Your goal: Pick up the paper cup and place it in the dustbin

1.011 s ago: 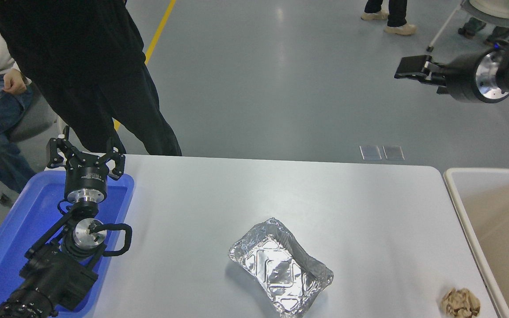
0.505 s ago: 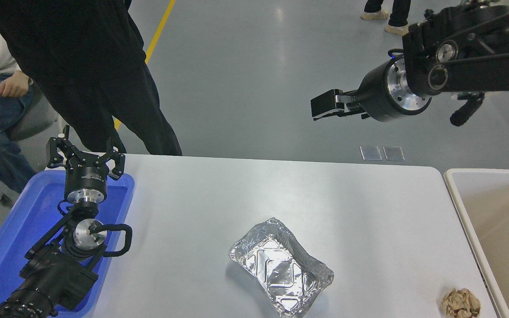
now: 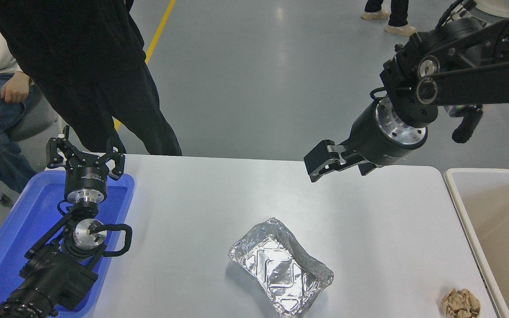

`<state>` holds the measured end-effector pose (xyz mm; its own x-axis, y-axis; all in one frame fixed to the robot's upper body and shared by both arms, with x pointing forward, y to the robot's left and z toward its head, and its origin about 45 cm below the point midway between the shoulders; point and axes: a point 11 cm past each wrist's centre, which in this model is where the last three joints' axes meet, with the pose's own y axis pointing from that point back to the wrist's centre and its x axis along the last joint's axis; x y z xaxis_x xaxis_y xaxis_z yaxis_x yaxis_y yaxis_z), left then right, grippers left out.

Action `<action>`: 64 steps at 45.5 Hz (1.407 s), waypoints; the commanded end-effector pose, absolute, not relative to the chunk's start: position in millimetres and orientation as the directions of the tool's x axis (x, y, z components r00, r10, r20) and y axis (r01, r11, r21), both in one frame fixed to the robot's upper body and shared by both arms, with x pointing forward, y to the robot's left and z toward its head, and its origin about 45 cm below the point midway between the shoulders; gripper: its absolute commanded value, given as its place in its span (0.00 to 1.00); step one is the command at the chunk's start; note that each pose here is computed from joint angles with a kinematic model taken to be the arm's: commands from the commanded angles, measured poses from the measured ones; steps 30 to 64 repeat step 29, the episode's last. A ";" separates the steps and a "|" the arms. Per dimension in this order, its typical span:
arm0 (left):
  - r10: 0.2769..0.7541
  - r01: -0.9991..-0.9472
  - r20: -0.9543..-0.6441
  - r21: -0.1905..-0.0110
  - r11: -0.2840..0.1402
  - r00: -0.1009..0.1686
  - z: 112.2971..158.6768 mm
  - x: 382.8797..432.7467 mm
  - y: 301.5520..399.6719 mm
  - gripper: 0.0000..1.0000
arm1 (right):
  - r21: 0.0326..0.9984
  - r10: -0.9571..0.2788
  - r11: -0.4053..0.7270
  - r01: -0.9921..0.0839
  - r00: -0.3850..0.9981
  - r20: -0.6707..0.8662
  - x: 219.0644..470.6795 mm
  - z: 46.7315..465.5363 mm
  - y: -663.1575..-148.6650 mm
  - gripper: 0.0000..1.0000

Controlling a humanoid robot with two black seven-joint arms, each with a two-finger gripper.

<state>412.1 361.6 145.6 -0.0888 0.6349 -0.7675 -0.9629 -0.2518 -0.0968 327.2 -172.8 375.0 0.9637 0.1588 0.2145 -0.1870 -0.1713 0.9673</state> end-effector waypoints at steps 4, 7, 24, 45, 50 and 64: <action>0.635 -0.963 -0.768 -0.098 -0.251 -0.087 145.8 412.2 361.5 0.99 | 0.976 0.069 -0.199 -0.091 0.992 0.107 316.6 378.8 -191.2 1.00; 0.635 -0.963 -0.767 -0.097 -0.252 -0.089 145.7 412.2 361.6 0.99 | 0.978 0.053 -0.186 -0.090 0.993 0.101 316.8 378.1 -198.2 1.00; 0.635 -0.963 -0.768 -0.098 -0.251 -0.087 145.8 412.2 361.5 0.99 | 0.979 0.056 -0.184 -0.090 0.993 0.101 317.6 379.7 -195.5 1.00; 0.635 -0.963 -0.768 -0.097 -0.252 -0.089 145.5 412.0 361.8 0.99 | 0.977 0.056 -0.193 -0.092 0.993 0.105 317.8 382.0 -193.5 1.00; 0.635 -0.963 -0.768 -0.097 -0.252 -0.089 145.5 412.0 361.8 0.99 | 0.977 0.056 -0.193 -0.092 0.993 0.105 317.8 382.0 -193.5 1.00; 0.635 -0.963 -0.768 -0.097 -0.252 -0.089 145.5 412.0 361.8 0.99 | 0.977 0.056 -0.193 -0.092 0.993 0.105 317.8 382.0 -193.5 1.00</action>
